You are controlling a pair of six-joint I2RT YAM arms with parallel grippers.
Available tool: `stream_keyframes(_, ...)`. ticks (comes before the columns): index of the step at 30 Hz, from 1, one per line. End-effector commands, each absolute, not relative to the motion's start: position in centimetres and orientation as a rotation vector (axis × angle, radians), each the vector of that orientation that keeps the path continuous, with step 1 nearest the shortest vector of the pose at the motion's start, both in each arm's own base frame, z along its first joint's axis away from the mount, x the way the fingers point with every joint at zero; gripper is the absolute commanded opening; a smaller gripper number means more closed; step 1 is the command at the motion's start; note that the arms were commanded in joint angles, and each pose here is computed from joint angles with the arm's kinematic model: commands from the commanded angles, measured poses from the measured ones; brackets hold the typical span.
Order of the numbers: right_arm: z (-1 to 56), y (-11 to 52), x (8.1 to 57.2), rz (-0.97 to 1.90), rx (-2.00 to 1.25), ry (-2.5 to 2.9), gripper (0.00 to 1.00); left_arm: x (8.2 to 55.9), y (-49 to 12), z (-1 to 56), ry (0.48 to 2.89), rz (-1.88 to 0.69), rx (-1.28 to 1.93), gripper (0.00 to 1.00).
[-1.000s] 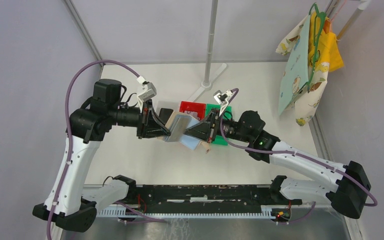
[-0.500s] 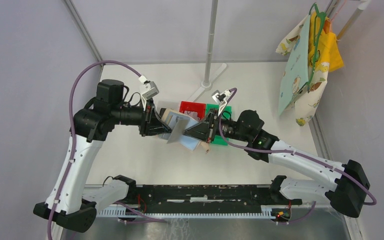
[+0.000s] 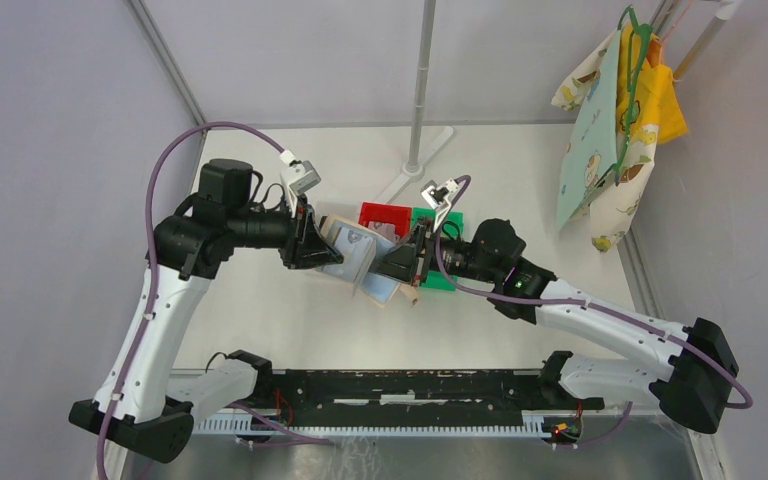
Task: Take the credit cards out of the card holder
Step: Remove the credit card from the card holder.
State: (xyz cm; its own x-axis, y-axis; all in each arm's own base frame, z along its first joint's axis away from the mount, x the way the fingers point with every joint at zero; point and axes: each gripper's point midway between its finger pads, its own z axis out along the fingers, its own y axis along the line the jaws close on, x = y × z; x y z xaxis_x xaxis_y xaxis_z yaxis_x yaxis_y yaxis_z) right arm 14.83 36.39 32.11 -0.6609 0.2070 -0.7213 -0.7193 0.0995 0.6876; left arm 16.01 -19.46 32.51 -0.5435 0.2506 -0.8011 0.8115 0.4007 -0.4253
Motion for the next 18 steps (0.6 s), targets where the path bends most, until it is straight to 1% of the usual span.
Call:
stream_keyframes(1, 39.2, 36.1, 12.6, 1.776, -0.584, 1.406, 0.0, 15.5, -20.4, 33.4, 1.956, -1.208, 0.935, 0.36)
stream_keyframes(4, 39.4, 36.1, 12.3, 1.788, -0.593, 1.389, 0.0, 14.3, -20.9, 34.0, 1.932, -1.311, 0.973, 0.39)
stream_keyframes(6, 39.5, 36.0, 12.2, 1.791, -0.598, 1.381, 0.0, 13.6, -21.2, 34.5, 1.907, -1.383, 1.0, 0.38)
stream_keyframes(8, 39.4, 36.0, 12.2, 1.792, -0.599, 1.386, 0.0, 12.9, -21.3, 35.1, 1.879, -1.439, 1.033, 0.28)
stream_keyframes(11, 39.3, 35.8, 12.1, 1.786, -0.6, 1.379, 0.0, 12.5, -21.3, 35.8, 1.856, -1.457, 1.065, 0.12)
stream_keyframes(12, 39.2, 35.7, 12.1, 1.783, -0.599, 1.38, 0.0, 12.3, -21.3, 36.0, 1.847, -1.459, 1.077, 0.08)
stream_keyframes(15, 39.1, 35.6, 12.0, 1.773, -0.606, 1.38, 0.0, 11.7, -21.2, 36.6, 1.816, -1.475, 1.105, 0.02)
stream_keyframes(17, 39.0, 35.5, 12.1, 1.749, -0.618, 1.391, 0.06, 11.5, -21.2, 37.1, 1.797, -1.476, 1.115, 0.02)
stream_keyframes(18, 38.8, 35.4, 12.3, 1.725, -0.626, 1.406, 0.11, 11.5, -21.2, 37.3, 1.792, -1.473, 1.117, 0.02)
